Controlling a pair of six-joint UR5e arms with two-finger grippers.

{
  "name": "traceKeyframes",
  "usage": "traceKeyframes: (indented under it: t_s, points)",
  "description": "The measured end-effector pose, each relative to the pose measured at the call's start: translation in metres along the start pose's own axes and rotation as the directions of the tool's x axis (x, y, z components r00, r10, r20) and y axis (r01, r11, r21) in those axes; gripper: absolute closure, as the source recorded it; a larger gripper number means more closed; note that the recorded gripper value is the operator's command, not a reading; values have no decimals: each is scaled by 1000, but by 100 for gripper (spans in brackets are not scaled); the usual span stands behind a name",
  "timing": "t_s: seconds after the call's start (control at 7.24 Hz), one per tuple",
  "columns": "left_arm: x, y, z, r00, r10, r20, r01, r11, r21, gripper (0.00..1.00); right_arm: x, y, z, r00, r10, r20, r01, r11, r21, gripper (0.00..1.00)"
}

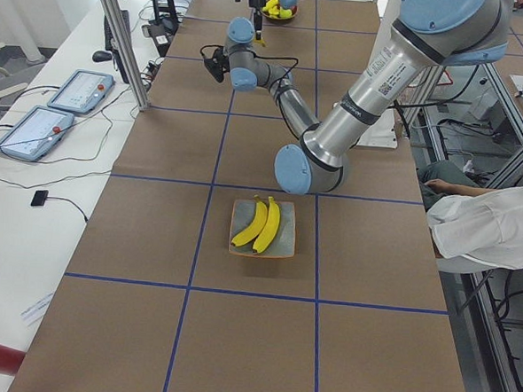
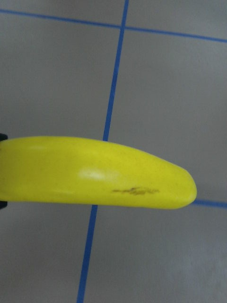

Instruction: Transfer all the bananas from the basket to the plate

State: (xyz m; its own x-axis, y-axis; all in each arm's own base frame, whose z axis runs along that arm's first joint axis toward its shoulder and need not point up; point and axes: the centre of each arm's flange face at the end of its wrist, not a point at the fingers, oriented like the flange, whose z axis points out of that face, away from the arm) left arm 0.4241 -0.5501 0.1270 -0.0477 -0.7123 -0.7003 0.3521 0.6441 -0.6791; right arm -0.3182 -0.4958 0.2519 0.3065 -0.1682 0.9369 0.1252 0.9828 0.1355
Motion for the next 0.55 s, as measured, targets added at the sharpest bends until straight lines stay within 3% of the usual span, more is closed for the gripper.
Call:
traceKeyframes:
  t_s: [0.28, 0.55]
  points:
    - [7, 12, 3, 998, -52, -37, 51, 998, -43, 0, -54, 16, 30, 997, -14, 76, 13, 1000, 13, 100]
    - [6, 20, 5, 996, -72, -56, 67, 995, -74, 0, -76, 22, 31, 990, -1, 144, -6, 999, 49, 100]
